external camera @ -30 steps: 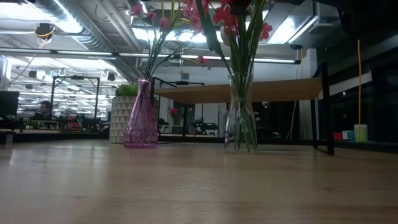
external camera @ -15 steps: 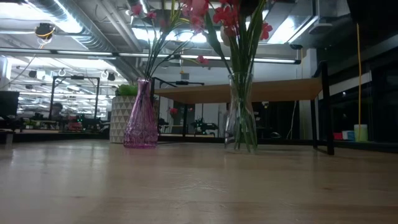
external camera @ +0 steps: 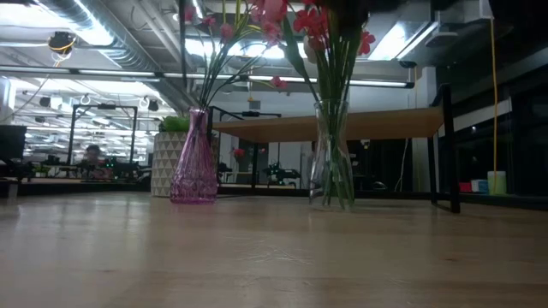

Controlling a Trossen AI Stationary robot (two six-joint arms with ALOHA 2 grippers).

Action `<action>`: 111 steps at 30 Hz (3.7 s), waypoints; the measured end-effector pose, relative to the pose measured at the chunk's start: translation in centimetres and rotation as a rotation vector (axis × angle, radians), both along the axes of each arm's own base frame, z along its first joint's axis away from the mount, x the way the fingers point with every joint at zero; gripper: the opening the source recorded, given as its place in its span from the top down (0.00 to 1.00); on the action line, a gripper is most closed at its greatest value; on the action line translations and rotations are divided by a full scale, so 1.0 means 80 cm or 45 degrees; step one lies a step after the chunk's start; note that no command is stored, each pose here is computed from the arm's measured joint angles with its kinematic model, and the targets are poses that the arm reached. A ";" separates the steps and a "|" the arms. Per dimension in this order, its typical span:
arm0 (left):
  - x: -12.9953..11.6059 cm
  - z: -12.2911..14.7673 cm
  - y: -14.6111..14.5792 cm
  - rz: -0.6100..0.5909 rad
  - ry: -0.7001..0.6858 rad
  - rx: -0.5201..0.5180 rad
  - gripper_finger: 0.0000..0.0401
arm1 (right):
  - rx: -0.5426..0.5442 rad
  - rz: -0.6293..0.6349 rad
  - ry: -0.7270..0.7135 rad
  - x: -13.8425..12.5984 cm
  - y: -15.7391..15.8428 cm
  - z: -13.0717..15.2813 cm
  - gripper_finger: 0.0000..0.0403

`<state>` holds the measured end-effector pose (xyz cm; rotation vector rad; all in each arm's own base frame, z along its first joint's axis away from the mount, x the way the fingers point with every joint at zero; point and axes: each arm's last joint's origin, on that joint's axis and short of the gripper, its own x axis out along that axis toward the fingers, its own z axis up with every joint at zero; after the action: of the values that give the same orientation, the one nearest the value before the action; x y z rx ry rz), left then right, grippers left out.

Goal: Pick and place flowers into a vace then onto a shelf
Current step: Put the purple flowers into the pink vase

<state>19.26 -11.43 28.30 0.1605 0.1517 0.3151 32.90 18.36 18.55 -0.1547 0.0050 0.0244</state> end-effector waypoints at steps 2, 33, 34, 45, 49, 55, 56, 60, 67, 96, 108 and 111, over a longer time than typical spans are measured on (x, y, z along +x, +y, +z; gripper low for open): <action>-0.006 0.003 0.005 0.049 -0.004 -0.007 0.98 | 0.029 0.007 0.066 -0.002 0.003 -0.007 0.97; -0.007 0.006 0.084 0.360 -0.157 -0.071 0.98 | 0.124 0.068 0.408 -0.033 0.037 -0.042 1.00; -0.007 0.006 0.085 0.357 -0.156 -0.074 0.98 | 0.122 0.068 0.409 -0.033 0.037 -0.042 1.00; -0.004 0.002 0.091 0.374 -0.128 -0.074 0.98 | 0.116 0.067 0.416 -0.033 0.037 -0.043 1.00; -0.005 -0.002 0.091 0.381 -0.099 -0.078 0.98 | 0.117 0.066 0.416 -0.033 0.037 -0.043 0.99; -0.007 -0.007 0.093 0.448 -0.074 -0.088 0.98 | 0.118 0.066 0.416 -0.033 0.037 -0.043 1.00; -0.007 -0.008 0.093 0.453 -0.071 -0.090 0.98 | 0.119 0.066 0.416 -0.033 0.037 -0.043 0.99; -0.007 -0.009 0.093 0.456 -0.069 -0.101 0.98 | 0.119 0.066 0.416 -0.033 0.037 -0.043 0.99; -0.006 -0.011 0.093 0.462 -0.068 -0.108 0.98 | 0.119 0.066 0.416 -0.033 0.037 -0.043 0.99; 0.005 -0.082 0.094 0.544 -0.044 -0.152 0.98 | 0.147 0.077 0.418 -0.036 0.041 -0.042 0.99; -0.014 -0.119 0.113 0.426 -0.180 -0.217 0.98 | 0.143 0.073 0.417 -0.035 0.040 -0.042 0.99; -0.014 -0.119 0.114 0.431 -0.181 -0.219 0.98 | 0.143 0.068 0.417 -0.034 0.038 -0.042 0.99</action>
<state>18.14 -2.34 18.80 -0.0598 0.0640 0.6469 30.18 21.43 15.15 -0.0371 0.3255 0.1028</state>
